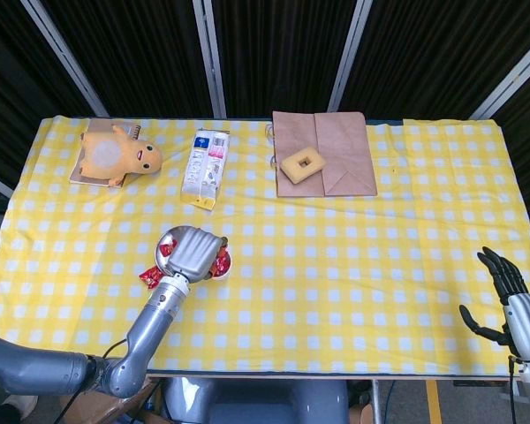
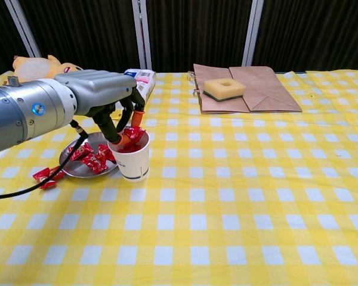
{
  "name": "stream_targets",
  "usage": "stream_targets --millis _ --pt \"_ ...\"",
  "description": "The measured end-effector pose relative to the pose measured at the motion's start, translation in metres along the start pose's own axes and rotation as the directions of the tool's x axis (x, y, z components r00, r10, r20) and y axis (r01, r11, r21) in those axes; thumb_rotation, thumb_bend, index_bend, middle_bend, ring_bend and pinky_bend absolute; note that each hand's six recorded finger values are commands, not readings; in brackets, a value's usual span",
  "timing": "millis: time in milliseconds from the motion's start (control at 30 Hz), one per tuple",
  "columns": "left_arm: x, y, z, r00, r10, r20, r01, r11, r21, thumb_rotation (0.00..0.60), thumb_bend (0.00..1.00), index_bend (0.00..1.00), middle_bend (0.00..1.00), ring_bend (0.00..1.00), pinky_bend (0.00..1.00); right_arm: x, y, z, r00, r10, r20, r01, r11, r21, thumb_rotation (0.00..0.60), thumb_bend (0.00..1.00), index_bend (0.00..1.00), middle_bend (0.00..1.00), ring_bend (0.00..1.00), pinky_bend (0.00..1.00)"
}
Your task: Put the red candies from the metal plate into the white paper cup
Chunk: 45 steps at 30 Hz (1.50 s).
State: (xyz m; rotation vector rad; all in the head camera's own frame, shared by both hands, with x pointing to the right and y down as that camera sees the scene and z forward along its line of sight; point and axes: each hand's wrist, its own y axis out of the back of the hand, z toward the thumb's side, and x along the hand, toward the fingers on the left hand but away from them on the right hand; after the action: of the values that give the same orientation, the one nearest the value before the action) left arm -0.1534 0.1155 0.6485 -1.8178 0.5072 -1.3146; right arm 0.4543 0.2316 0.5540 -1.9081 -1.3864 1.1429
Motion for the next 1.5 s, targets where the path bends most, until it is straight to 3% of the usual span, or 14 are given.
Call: stream_targets --millis 333,667,933,1200,1500 --pt "-0.005 0.002 -0.006 1.0 -0.007 0.0 0.007 1.0 -0.023 0.6 0.35 0.45 0.43 0.92 0.96 0.0 0.0 0.0 1.0 0.0 0.001 0.0 1.0 0.004 0.6 0.42 0.0 0.0 0.0 0.0" --pt "-0.013 0.011 -0.012 1.0 0.016 -0.002 -0.016 0.999 -0.043 0.6 0.35 0.42 0.37 0.92 0.96 0.0 0.0 0.0 1.0 -0.003 0.0 0.003 1.0 0.001 0.6 0.42 0.0 0.0 0.0 0.0" --pt "-0.026 0.013 -0.038 0.998 0.024 -0.055 -0.025 0.999 -0.023 0.6 0.3 0.39 0.36 0.92 0.96 0.0 0.001 0.0 1.0 -0.006 0.0 0.006 1.0 0.0 0.6 0.42 0.0 0.0 0.0 0.0" --pt "-0.05 -0.014 -0.079 0.989 -0.065 -0.133 0.071 0.997 0.038 0.6 0.23 0.32 0.33 0.92 0.96 0.0 -0.001 0.001 1.0 0.001 -0.002 -0.001 1.0 0.005 0.6 0.42 0.0 0.0 0.0 0.0" --pt "-0.057 -0.045 -0.097 0.98 -0.139 -0.145 0.155 0.982 0.109 0.6 0.23 0.31 0.33 0.92 0.96 0.0 -0.001 0.0 1.0 0.0 0.001 0.0 1.0 0.008 0.6 0.42 0.0 0.0 0.0 0.0"
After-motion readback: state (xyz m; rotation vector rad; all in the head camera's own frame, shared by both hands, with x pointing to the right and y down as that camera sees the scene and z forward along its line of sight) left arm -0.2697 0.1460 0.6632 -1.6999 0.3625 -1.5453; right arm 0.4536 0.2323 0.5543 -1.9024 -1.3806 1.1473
